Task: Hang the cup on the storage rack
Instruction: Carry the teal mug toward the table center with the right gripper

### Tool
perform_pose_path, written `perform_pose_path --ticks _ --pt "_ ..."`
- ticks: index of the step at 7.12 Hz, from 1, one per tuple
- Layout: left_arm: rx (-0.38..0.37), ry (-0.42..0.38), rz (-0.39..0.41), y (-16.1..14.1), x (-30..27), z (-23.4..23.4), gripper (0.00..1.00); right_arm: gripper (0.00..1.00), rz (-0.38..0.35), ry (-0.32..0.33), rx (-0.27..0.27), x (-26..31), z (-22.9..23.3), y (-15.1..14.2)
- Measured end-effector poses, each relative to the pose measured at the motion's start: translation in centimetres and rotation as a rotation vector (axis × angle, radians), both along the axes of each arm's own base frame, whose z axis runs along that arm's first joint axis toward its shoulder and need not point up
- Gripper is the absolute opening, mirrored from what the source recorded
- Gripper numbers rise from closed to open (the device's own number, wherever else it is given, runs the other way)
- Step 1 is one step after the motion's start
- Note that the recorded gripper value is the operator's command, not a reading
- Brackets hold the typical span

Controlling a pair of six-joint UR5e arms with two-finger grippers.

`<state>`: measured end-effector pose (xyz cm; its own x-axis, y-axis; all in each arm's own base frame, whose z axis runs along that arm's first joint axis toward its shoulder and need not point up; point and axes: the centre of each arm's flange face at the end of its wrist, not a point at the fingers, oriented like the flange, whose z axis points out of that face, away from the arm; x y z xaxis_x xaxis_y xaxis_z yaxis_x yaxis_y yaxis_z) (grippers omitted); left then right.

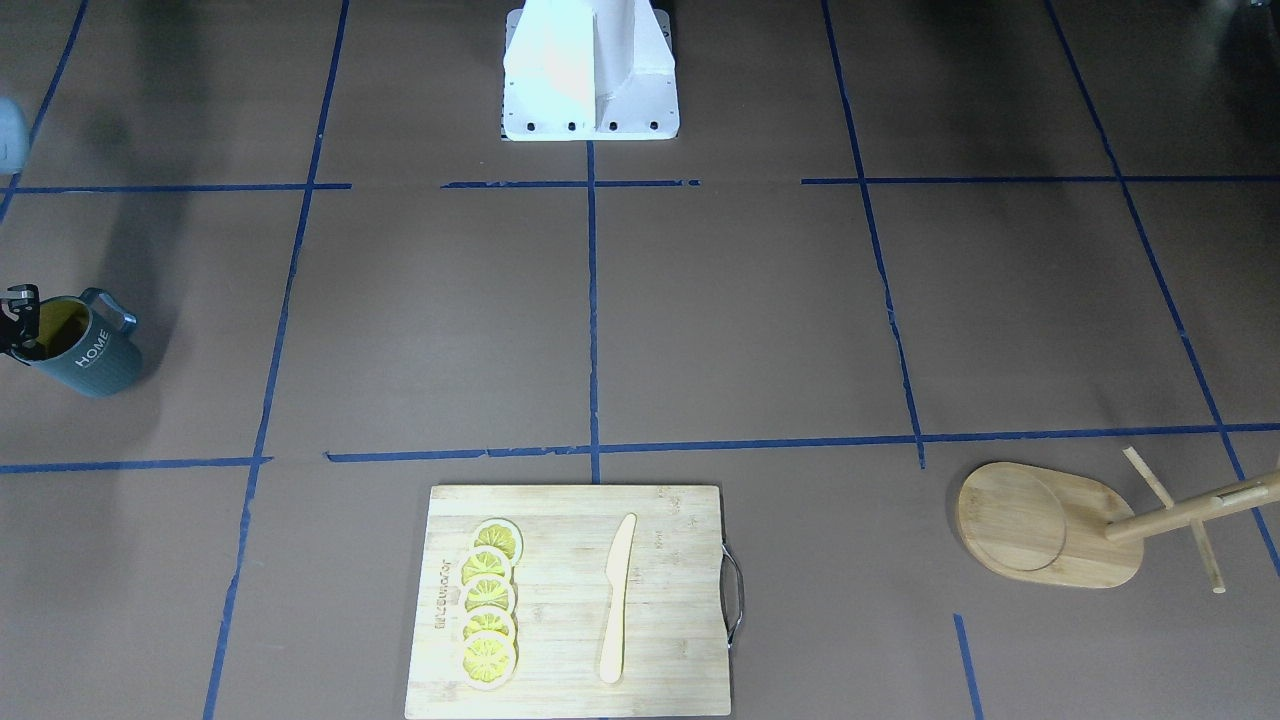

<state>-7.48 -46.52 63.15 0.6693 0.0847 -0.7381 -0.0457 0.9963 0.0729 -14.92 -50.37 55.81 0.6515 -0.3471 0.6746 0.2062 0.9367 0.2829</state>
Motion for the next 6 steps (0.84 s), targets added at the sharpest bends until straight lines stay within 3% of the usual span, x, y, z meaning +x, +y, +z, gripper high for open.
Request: perform_pose_path --ticks 1,4,6 --pt "0.0 0.0 0.0 0.0 0.0 0.0 1.0 0.0 0.059 -0.026 -0.032 -0.6 -3.2 -1.4" --pt "0.0 0.0 0.0 0.0 0.0 0.0 1.0 0.0 0.235 -0.104 -0.236 -8.5 -18.4 -4.9" --pt "0.006 0.001 0.0 -0.2 0.0 -0.3 1.0 0.0 0.308 -0.101 -0.375 -17.6 -27.5 -3.7"
